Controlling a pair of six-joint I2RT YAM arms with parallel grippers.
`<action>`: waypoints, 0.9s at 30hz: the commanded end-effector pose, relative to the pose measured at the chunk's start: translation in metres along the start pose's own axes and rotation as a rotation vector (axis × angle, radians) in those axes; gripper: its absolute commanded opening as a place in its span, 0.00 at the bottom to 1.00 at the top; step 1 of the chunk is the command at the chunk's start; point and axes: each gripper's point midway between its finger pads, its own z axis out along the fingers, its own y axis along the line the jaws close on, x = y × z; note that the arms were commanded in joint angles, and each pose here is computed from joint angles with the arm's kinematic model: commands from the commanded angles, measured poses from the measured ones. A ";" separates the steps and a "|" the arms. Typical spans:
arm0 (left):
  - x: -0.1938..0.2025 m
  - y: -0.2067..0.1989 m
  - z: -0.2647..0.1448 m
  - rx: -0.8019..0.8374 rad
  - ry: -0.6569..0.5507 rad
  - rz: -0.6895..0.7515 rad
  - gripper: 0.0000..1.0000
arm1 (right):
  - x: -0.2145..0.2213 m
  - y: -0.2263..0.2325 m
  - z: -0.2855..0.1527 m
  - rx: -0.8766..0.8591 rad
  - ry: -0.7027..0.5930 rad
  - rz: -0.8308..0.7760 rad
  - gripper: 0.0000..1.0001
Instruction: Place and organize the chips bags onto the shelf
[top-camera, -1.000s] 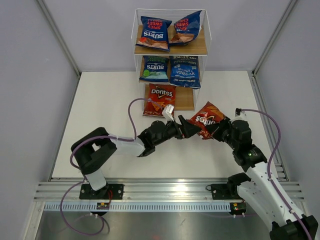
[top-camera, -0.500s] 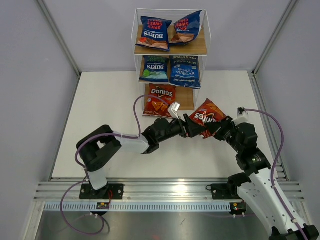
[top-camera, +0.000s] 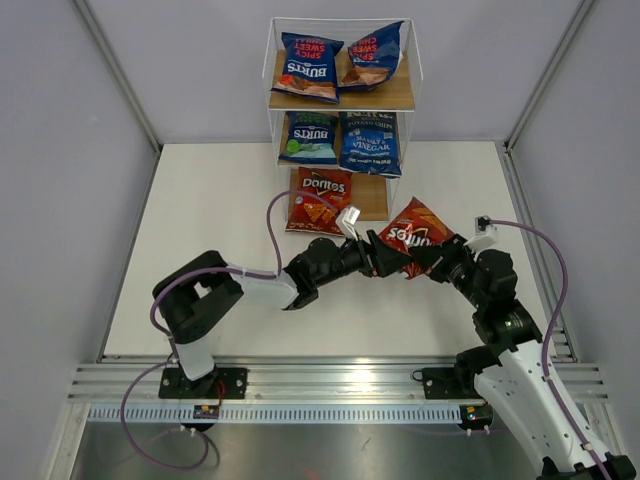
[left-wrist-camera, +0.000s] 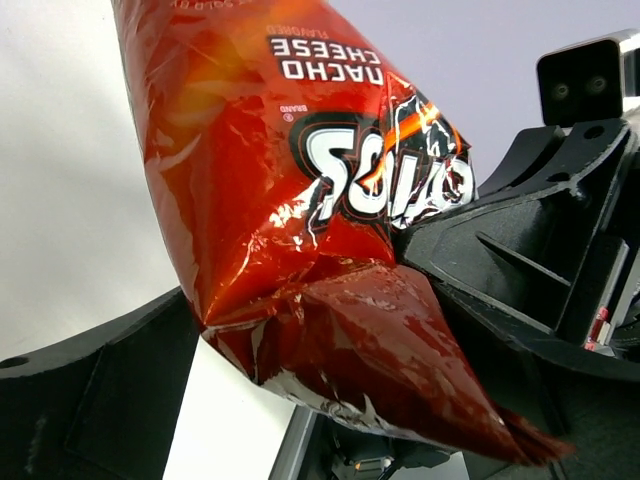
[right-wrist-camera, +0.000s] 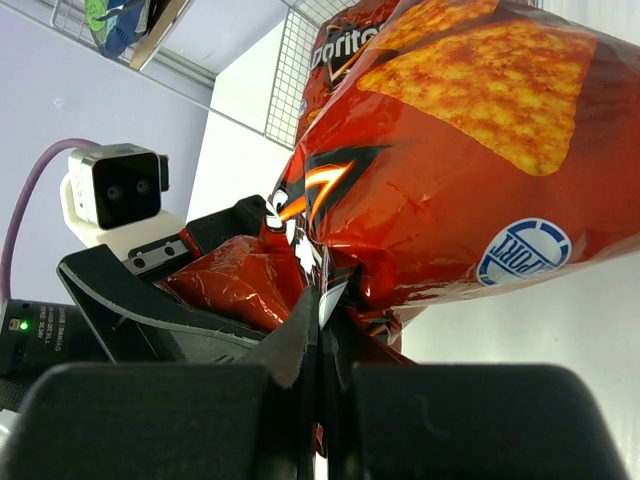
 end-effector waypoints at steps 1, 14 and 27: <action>-0.039 -0.026 -0.005 0.070 -0.167 0.048 0.94 | 0.000 0.015 -0.003 -0.066 0.006 0.015 0.01; -0.053 -0.011 -0.022 0.030 -0.310 -0.007 0.99 | 0.005 0.017 0.002 -0.102 0.016 0.028 0.01; -0.041 -0.023 0.001 0.040 -0.237 -0.009 0.99 | 0.014 0.022 0.002 -0.150 0.062 0.007 0.01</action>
